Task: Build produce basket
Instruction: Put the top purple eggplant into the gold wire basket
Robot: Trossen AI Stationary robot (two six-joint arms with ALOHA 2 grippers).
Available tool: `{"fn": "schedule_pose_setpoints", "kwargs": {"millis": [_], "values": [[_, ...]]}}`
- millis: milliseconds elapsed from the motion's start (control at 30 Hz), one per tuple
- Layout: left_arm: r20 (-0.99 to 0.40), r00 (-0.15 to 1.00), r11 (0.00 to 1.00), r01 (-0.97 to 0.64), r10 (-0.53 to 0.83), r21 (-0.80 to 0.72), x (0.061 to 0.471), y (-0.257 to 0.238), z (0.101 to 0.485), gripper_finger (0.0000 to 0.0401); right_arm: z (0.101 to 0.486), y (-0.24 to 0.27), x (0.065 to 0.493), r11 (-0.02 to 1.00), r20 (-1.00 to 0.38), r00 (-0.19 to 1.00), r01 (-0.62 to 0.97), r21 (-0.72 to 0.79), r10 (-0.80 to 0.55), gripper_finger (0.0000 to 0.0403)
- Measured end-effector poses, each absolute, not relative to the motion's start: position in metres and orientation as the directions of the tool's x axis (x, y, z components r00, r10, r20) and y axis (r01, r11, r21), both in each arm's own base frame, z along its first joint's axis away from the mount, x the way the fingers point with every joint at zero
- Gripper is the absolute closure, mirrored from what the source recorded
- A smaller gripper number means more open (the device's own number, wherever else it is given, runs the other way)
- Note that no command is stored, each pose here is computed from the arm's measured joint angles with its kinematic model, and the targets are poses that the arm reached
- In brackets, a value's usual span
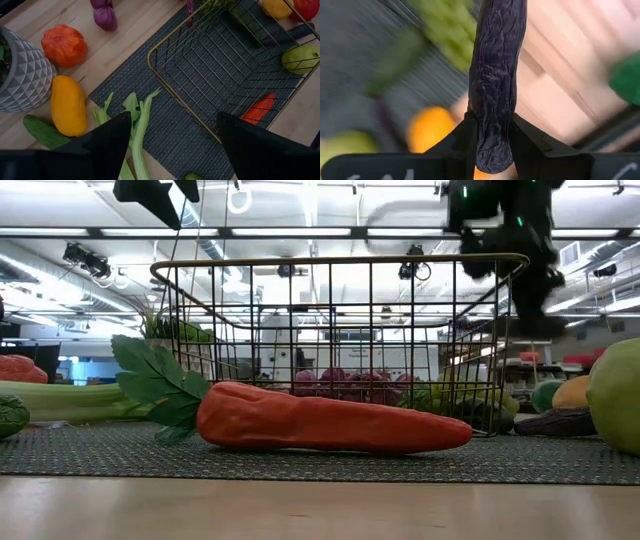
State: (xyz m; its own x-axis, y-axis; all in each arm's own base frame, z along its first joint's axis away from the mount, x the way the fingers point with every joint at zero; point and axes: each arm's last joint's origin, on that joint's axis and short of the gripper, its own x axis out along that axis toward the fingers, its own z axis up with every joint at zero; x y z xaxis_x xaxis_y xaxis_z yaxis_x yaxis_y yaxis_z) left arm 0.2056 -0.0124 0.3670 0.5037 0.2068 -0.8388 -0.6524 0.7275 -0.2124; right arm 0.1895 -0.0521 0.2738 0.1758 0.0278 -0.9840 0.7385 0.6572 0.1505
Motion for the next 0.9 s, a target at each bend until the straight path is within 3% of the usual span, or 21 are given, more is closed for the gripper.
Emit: {"fn": "schedule_pose_setpoints", "kwargs": {"millis": [233, 367, 500, 900], "values": [[-0.838, 0.503, 0.717, -0.663, 0.211, -0.217, 0.206, -0.012, 0.367, 0.0103, 0.333, -0.043, 0.216, 0.604, -0.795, 0.595, 0.594, 0.532, 0.115, 0.0300], [-0.836, 0.503, 0.695, -0.682, 0.220, -0.228, 0.206, -0.011, 0.367, 0.0103, 0.346, -0.032, 0.237, 0.569, -0.641, 0.745, 0.451, 0.688, 0.185, 0.0298], [-0.836, 0.503, 0.691, -0.685, 0.220, -0.231, 0.206, -0.011, 0.367, 0.0103, 0.345, -0.016, 0.254, 0.567, -0.598, 0.766, 0.391, 0.725, 0.236, 0.0297], [-0.839, 0.504, 0.689, -0.684, 0.207, -0.241, 0.206, -0.012, 0.367, 0.0104, 0.312, 0.034, 0.282, 0.597, -0.694, 0.627, 0.419, 0.684, 0.354, 0.0286]]}}
